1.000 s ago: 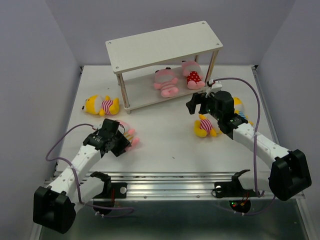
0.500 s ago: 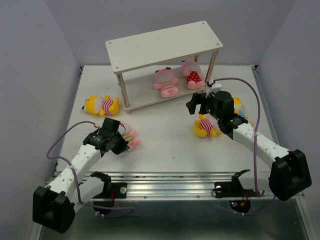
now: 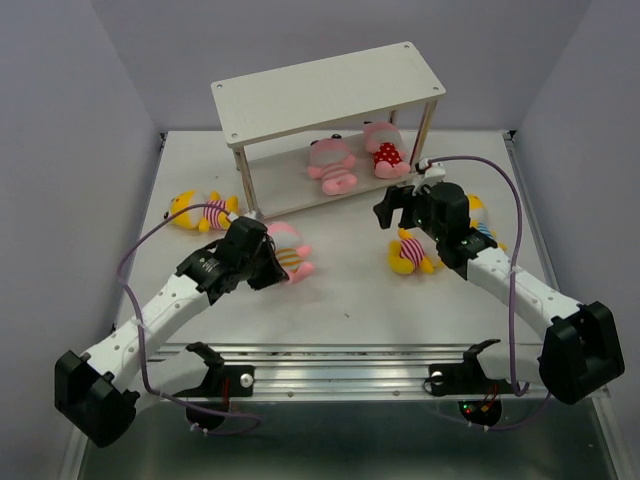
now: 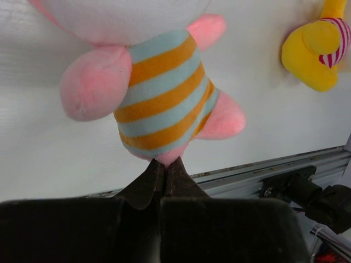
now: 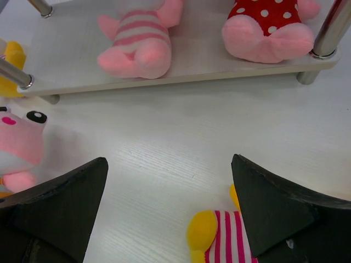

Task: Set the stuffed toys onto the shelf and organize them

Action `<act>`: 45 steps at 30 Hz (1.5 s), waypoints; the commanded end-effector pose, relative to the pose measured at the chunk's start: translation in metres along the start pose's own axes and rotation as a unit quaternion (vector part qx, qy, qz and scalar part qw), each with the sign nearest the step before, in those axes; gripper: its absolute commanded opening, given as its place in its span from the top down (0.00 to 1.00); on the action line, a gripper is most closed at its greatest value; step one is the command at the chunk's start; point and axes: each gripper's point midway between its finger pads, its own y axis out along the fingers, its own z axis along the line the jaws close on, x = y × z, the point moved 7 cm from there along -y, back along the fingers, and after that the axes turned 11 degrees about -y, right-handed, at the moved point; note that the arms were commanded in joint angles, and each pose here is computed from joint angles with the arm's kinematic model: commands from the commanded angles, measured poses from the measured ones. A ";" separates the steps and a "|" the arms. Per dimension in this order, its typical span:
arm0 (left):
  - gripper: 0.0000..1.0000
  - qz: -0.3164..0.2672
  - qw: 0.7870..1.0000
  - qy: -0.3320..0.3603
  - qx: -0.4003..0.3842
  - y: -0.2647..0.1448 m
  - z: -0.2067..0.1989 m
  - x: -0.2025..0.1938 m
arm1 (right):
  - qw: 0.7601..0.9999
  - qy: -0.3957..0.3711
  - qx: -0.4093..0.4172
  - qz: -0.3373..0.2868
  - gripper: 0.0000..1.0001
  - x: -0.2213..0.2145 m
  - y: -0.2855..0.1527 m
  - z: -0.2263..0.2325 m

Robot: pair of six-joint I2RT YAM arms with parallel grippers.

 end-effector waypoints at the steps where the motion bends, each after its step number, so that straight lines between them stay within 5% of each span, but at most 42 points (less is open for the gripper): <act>1: 1.00 -0.051 0.995 0.064 -0.048 -0.006 -0.041 0.019 | 0.999 -0.009 -0.022 -0.028 0.00 0.011 -0.007 -0.007; 18: 1.00 -0.182 0.966 0.180 -0.028 0.019 -0.093 0.077 | 0.999 -0.017 -0.032 -0.032 0.00 0.010 -0.010 -0.009; 45: 1.00 -0.289 0.950 0.120 0.010 0.055 -0.092 0.121 | 0.999 -0.022 -0.040 -0.022 0.00 0.004 -0.006 -0.012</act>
